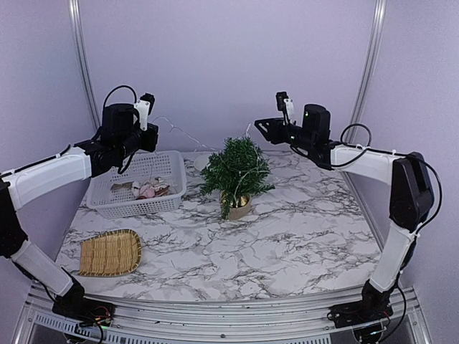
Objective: Decorate the small christmas tree
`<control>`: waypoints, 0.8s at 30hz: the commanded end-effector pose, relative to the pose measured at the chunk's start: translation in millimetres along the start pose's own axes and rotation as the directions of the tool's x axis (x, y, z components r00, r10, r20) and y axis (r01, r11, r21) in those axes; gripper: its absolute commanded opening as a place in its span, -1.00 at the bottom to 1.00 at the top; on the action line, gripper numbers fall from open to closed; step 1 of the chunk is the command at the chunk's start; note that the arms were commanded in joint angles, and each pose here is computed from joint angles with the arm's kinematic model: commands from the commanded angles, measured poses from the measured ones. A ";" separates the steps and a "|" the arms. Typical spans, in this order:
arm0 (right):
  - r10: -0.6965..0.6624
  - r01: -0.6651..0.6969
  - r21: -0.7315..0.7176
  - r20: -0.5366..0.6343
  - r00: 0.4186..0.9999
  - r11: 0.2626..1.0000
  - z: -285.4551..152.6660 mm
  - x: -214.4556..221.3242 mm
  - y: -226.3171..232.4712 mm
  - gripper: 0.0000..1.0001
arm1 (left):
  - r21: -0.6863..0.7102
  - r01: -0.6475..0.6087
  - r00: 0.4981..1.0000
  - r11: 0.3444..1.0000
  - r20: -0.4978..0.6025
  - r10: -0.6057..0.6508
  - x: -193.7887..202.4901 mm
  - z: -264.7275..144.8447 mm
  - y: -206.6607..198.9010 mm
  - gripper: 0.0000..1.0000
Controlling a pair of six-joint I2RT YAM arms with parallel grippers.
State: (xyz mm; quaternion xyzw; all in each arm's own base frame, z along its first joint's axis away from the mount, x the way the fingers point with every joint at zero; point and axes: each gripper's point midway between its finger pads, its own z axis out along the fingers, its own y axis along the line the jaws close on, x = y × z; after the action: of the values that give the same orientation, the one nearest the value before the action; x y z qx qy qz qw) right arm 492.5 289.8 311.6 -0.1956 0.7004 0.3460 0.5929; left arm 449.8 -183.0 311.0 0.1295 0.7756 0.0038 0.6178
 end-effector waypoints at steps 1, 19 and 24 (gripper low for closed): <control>-0.053 0.053 0.007 0.071 0.996 0.999 -18.8 -38.7 10.1 -0.26 | 0.036 0.023 1.000 0.999 0.013 -0.024 -10.8 -26.0 3.8 -1.00; -0.194 0.200 -0.256 0.051 0.980 0.946 -76.8 -53.4 126.2 0.05 | 0.556 -0.122 0.954 0.822 -0.165 0.252 64.6 -110.6 -93.7 -1.00; -0.299 0.289 -0.390 0.036 0.953 0.874 -75.7 -27.4 179.4 -0.01 | 0.705 -0.116 0.947 0.700 -0.134 0.292 71.5 -129.8 -126.9 -1.00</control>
State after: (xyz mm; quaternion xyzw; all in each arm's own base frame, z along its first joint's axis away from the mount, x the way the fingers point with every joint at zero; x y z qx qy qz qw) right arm 358.1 326.5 395.5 -0.3422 0.6140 0.3824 0.5997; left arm 314.2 -253.2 256.7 0.3713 0.7936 -0.1483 0.4586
